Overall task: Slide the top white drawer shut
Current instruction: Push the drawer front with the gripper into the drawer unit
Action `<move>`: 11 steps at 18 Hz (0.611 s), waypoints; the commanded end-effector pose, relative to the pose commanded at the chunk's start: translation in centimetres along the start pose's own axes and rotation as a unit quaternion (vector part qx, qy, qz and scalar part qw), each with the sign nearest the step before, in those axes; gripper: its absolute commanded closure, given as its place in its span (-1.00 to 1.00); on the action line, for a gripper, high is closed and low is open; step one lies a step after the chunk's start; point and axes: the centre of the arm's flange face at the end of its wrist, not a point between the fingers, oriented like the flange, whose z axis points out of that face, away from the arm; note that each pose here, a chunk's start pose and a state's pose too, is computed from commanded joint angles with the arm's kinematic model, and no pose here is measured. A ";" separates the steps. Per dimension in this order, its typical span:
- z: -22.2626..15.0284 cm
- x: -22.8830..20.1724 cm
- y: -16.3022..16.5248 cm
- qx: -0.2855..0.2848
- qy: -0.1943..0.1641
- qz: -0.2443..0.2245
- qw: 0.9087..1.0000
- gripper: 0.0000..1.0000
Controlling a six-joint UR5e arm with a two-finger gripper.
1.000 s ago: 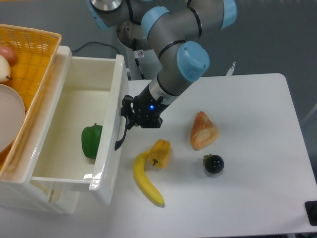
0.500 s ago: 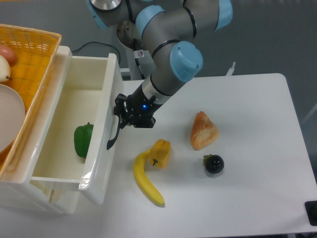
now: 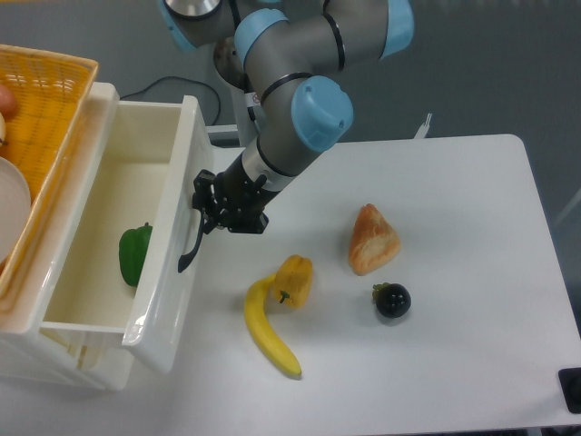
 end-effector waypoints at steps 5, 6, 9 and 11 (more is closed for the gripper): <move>0.2 -0.2 -0.1 -0.001 0.001 0.000 1.000 1.00; 0.2 -0.2 -0.1 0.000 0.000 0.001 1.000 1.00; 0.3 -0.4 -0.1 -0.001 0.000 0.000 1.000 1.00; 0.3 -0.4 -0.1 -0.001 0.000 -0.001 1.000 1.00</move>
